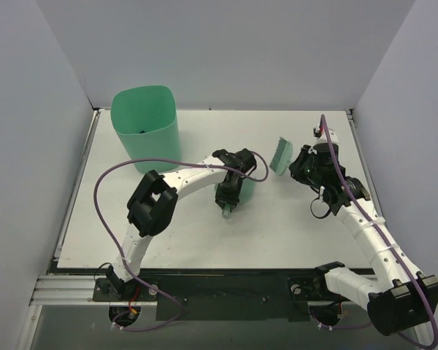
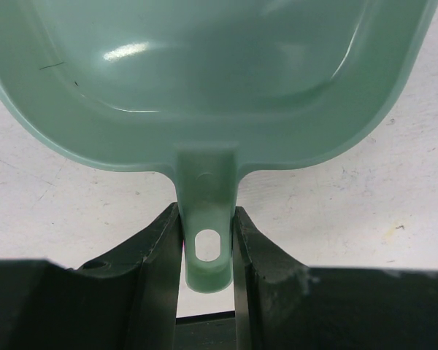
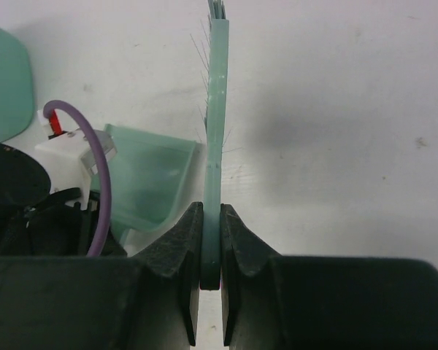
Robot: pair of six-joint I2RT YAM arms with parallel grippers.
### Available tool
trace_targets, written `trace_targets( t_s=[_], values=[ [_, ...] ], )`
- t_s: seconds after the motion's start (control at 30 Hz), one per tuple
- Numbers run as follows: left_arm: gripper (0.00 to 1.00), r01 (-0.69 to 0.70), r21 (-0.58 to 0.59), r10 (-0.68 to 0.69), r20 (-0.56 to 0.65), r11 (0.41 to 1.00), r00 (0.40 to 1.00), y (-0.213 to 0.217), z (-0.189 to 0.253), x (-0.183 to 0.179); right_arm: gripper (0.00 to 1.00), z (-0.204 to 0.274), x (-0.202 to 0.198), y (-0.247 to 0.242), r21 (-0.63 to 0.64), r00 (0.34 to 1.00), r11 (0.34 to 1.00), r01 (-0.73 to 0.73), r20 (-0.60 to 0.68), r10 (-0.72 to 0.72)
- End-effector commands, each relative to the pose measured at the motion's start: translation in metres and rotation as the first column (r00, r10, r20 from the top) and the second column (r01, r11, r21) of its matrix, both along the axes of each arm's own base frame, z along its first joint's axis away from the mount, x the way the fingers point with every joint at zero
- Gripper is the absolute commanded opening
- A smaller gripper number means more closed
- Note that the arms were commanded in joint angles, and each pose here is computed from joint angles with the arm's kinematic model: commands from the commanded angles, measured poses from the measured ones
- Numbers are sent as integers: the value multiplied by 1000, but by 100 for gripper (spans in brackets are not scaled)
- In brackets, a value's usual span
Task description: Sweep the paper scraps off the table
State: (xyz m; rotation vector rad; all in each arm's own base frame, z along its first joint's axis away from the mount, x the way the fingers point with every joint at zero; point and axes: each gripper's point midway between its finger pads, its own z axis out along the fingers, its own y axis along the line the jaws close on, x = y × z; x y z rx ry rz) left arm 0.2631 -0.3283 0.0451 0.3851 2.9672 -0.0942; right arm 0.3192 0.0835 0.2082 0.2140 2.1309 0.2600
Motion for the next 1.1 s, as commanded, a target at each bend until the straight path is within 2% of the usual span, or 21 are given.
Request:
trace_targets(
  t_s=[0.0, 0.03, 0.17, 0.3, 0.5, 0.67, 0.83, 1.03, 1.07],
  values=[
    [40, -27, -29, 29, 60, 999, 998, -2, 21, 8, 0, 7, 7, 34, 161, 995, 981, -103, 35, 99],
    [49, -31, -34, 33, 69, 999, 997, -2, 23, 10, 0, 6, 7, 39, 181, 993, 976, -121, 33, 117],
    [69, -35, -43, 39, 104, 998, 994, 2, 35, 11, 0, 2, 10, 50, 236, 990, 962, -140, 24, 139],
    [83, -30, -64, 39, 145, 998, 989, 7, 55, 11, 0, -3, 13, 58, 281, 988, 948, -152, 14, 154],
    [85, -33, -82, 49, 199, 996, 979, 25, 84, 6, 0, -12, 20, 74, 363, 983, 917, -168, -11, 184],
    [85, -86, -90, 106, 251, 992, 962, 59, 107, 1, 0, -28, 23, 85, 417, 976, 894, -165, -64, 210],
    [86, -139, -176, 187, 297, 975, 936, 92, 131, -4, 1, -60, 29, 87, 418, 967, 902, -107, -168, 192],
    [87, -177, -255, 256, 321, 951, 912, 116, 138, -7, 20, -96, 31, 84, 347, 945, 936, -59, -283, 165],
    [87, -184, -264, 267, 326, 947, 907, 119, 139, -5, 30, -107, 25, 79, 298, 932, 954, -35, -334, 138]
  ],
)
